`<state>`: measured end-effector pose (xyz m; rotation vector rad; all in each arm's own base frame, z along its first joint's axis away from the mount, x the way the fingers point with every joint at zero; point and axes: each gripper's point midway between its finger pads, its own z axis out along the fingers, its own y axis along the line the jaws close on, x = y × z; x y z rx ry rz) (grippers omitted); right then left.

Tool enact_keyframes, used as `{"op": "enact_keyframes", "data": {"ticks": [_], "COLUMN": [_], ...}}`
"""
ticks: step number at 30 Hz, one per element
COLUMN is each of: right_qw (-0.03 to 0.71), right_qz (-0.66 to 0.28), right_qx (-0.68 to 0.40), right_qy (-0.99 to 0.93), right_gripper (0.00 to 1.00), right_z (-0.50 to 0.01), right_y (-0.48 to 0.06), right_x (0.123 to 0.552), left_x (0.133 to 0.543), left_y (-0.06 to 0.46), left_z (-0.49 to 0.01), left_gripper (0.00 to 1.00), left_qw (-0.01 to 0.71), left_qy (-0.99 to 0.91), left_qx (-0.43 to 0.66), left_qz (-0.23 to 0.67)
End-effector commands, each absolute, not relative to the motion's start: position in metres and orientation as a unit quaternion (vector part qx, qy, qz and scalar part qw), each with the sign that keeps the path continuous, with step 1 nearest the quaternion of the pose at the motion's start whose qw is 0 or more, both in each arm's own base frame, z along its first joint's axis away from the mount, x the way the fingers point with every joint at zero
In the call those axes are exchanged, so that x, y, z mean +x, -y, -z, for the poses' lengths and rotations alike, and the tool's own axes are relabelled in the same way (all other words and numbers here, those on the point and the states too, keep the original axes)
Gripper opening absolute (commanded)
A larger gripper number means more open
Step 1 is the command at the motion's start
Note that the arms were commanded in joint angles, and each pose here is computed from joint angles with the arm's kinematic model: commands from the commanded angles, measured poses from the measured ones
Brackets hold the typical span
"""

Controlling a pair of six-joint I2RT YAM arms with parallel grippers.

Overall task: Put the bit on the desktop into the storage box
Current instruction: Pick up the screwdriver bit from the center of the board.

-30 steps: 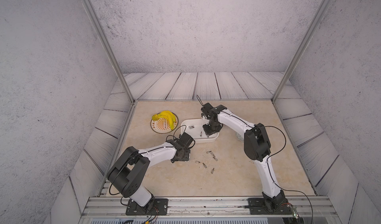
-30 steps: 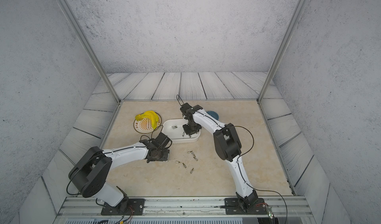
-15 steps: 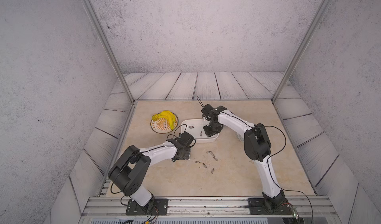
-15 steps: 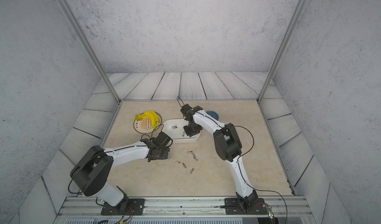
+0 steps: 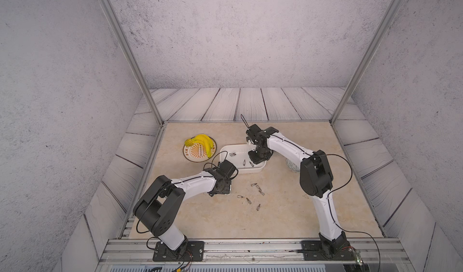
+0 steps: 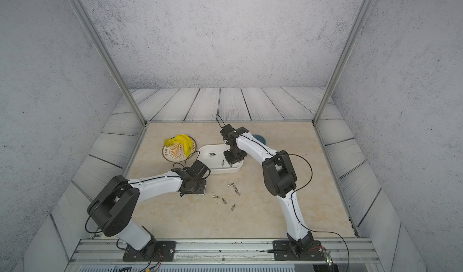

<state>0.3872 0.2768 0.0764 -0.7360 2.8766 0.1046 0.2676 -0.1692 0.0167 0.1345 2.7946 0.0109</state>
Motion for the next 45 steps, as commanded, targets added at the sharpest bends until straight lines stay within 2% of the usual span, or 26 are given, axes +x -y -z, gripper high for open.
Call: {"op": "enact_keyframes", "data": {"ticks": [1,14,16,20,31,33,39,45], "right_qw": [0.094,0.095,0.095,0.099,0.101,0.103,0.112,0.103], "right_qz": [-0.030,-0.036,-0.036,-0.033,-0.036,-0.037,-0.041,-0.042], "right_qx": [-0.247,-0.244,-0.244,-0.244,-0.242,-0.241,-0.243,-0.238], "right_qy": [-0.964,-0.964,-0.964,-0.964,-0.964,-0.964,-0.963,-0.965], "right_gripper": [0.28,0.28,0.28,0.28,0.28,0.28,0.28,0.28], "right_z": [-0.087,-0.089,-0.090,-0.095,-0.101,-0.104,-0.110,-0.098], "right_y": [-0.270,-0.272,-0.271,-0.268,-0.265,-0.263,-0.256,-0.247], "right_x": [0.387,0.386,0.385,0.384,0.377,0.374,0.346,0.300], "left_x": [0.261,0.242,0.242,0.241,0.231,0.231,0.232,0.235], "left_y": [0.165,0.159,0.159,0.162,0.158,0.159,0.163,0.168], "left_z": [-0.011,-0.018,-0.016,-0.012,-0.002,0.001,0.003,0.003], "left_gripper": [0.67,0.65,0.62,0.48,0.47,0.43,0.36,0.21], "left_qw": [0.155,0.159,0.155,0.147,0.131,0.126,0.125,0.123], "left_qy": [-0.986,-0.986,-0.986,-0.988,-0.990,-0.991,-0.991,-0.991], "left_qx": [0.054,0.054,0.054,0.053,0.048,0.046,0.046,0.058], "left_qz": [-0.014,0.003,0.003,0.009,0.006,0.007,0.014,0.019]}}
